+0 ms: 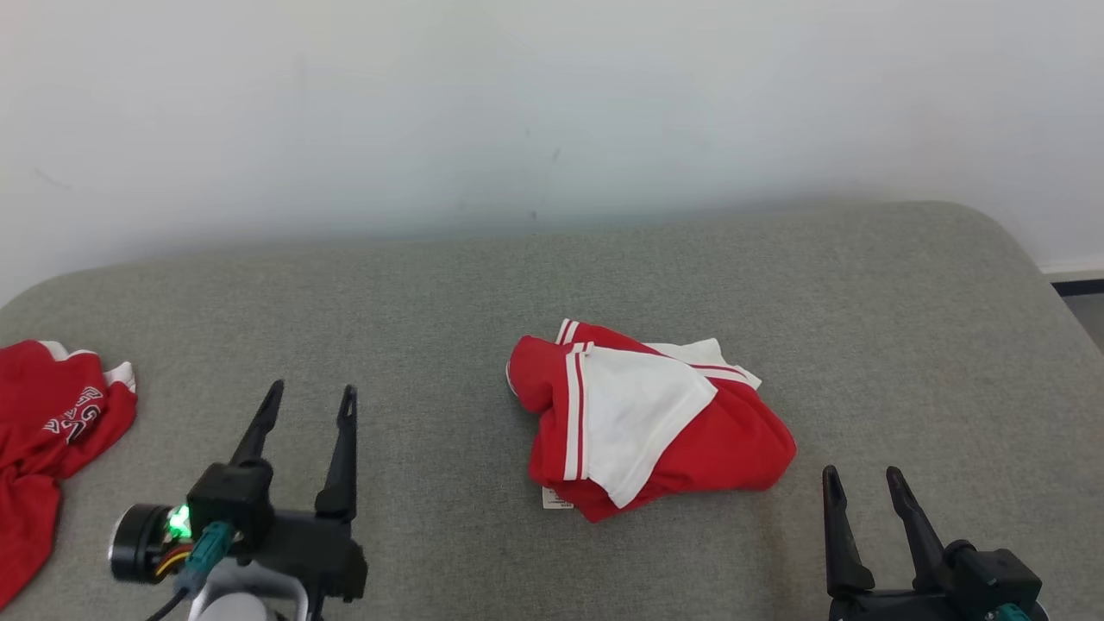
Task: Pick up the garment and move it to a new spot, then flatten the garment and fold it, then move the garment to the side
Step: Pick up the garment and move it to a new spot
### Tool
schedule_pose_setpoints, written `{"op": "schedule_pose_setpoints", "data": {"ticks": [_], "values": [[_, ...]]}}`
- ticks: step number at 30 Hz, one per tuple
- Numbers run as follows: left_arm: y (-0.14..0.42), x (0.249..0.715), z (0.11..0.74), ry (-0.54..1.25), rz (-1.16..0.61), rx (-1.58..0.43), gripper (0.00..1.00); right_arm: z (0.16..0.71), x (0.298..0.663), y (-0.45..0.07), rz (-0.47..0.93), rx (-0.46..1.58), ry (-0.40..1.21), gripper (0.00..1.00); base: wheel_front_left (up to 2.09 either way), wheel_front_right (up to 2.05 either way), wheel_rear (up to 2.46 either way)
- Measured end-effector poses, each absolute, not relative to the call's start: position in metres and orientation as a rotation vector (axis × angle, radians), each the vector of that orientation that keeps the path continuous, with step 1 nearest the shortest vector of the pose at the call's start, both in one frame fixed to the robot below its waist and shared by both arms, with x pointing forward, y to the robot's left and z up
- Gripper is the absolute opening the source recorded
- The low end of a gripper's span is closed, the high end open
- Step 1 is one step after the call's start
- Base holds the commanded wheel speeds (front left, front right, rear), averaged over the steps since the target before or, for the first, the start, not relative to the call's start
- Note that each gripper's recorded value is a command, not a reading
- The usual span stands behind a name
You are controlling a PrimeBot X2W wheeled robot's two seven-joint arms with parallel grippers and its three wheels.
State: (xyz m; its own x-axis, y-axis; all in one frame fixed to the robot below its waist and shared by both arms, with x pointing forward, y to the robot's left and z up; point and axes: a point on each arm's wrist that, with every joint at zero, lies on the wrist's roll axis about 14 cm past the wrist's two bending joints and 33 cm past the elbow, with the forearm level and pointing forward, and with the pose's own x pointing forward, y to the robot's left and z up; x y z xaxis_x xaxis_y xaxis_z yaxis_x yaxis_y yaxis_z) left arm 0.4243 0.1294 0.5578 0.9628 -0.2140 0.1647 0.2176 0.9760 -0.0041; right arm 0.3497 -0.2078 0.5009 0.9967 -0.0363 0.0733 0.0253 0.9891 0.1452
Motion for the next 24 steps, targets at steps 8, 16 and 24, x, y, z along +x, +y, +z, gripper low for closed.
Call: {"op": "schedule_pose_setpoints", "data": {"ticks": [8,16,24], "values": [[0.177,0.386,0.547,-0.155,-0.111,0.014,1.00,0.504,0.355,-0.196,0.007,0.147,-0.083,1.00,0.00,0.00,0.00],[0.207,0.358,0.538,-0.136,-0.016,-0.020,1.00,0.503,0.359,-0.184,0.043,0.147,-0.078,1.00,0.00,0.00,0.00],[0.212,0.344,0.539,-0.151,0.030,-0.059,1.00,0.504,0.360,-0.178,0.063,0.145,-0.077,1.00,0.00,0.00,0.00]]}}
